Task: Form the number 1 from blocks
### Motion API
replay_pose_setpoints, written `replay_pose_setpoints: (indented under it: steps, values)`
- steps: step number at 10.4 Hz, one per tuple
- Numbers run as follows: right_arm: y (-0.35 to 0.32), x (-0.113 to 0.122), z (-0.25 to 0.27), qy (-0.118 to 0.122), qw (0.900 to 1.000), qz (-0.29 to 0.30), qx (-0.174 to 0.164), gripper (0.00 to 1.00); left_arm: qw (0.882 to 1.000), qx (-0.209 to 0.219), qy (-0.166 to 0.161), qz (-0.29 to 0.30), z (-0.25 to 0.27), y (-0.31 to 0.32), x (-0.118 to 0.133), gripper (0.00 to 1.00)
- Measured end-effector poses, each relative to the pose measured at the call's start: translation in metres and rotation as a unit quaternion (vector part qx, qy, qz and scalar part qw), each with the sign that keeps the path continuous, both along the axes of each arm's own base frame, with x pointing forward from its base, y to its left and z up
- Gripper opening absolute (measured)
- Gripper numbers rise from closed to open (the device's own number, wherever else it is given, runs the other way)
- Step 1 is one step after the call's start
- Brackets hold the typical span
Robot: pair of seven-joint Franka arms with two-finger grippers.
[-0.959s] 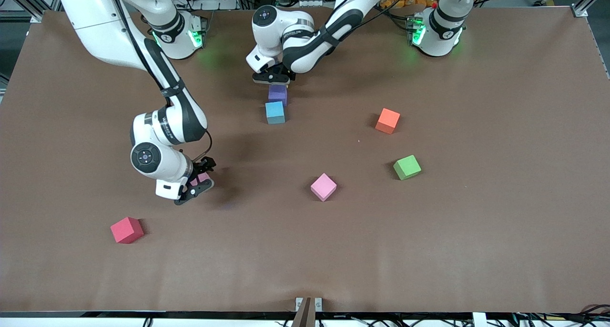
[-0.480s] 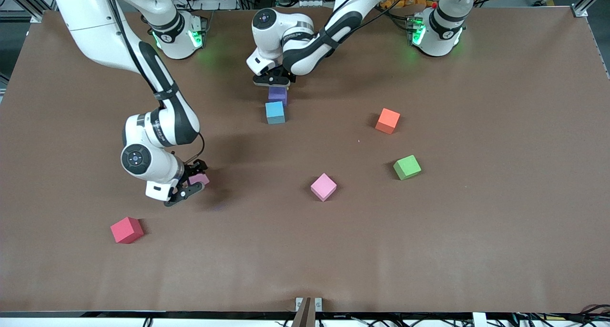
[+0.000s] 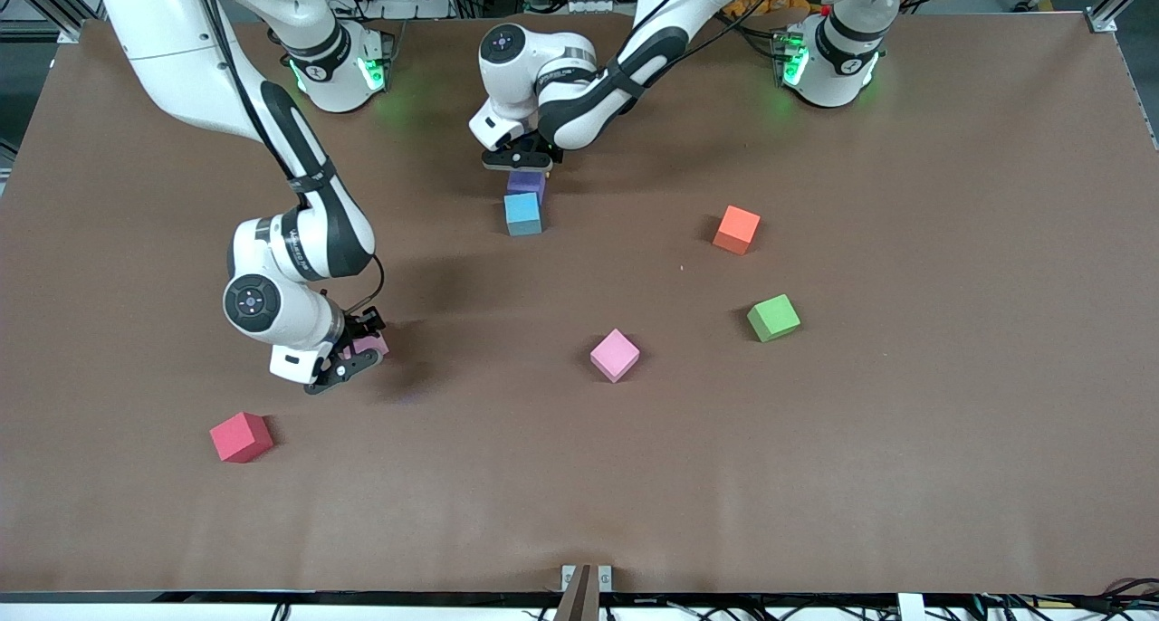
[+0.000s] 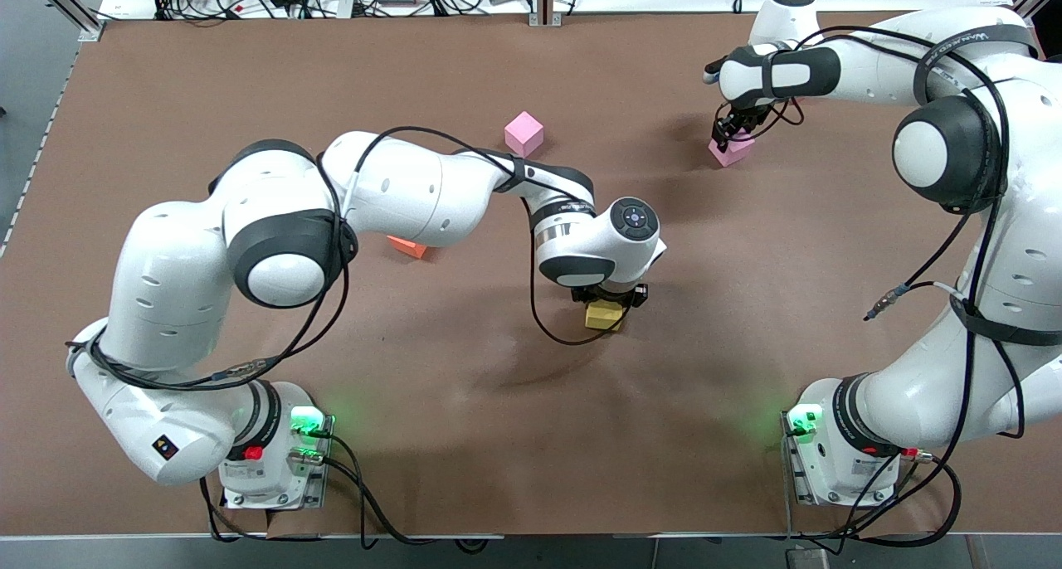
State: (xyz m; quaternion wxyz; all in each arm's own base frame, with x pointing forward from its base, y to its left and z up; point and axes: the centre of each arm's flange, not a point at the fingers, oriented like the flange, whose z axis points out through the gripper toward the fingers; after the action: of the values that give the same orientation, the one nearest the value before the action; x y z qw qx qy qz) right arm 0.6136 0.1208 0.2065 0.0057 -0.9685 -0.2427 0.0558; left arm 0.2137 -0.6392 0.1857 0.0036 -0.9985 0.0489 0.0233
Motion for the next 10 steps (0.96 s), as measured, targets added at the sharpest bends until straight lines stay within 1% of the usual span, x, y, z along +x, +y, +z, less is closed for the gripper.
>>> replay_pose_setpoints:
  steps: [1,2,3,4,6,7,10]
  values:
    - [-0.001,0.004,0.01,-0.01,1.0,-0.003,0.001,0.6,1.0,0.0,0.0,0.0,0.0,-0.001,0.0,0.63]
    - [-0.004,0.006,0.021,-0.014,1.0,-0.008,0.003,0.6,1.0,-0.001,0.0,0.001,0.0,-0.001,0.0,0.63]
    - [-0.009,0.006,0.031,-0.012,1.0,-0.018,0.006,0.6,1.0,-0.001,0.0,0.001,0.0,-0.001,0.001,0.63]
    - [-0.015,0.007,0.039,-0.009,0.999,-0.029,0.01,0.6,1.0,0.0,-0.001,0.002,-0.001,0.0,0.002,0.66]
    - [-0.016,0.007,0.049,-0.007,0.999,-0.043,0.021,0.6,1.0,0.001,-0.002,0.005,-0.002,0.001,0.006,0.92]
    - [-0.015,0.007,0.052,-0.007,0.998,-0.05,0.027,0.6,1.0,-0.001,-0.003,0.011,0.0,0.0,0.007,1.0]
    - [-0.011,0.006,0.057,0.002,0.997,-0.075,0.029,0.6,1.0,-0.002,-0.009,0.025,0.012,-0.004,0.012,1.0]
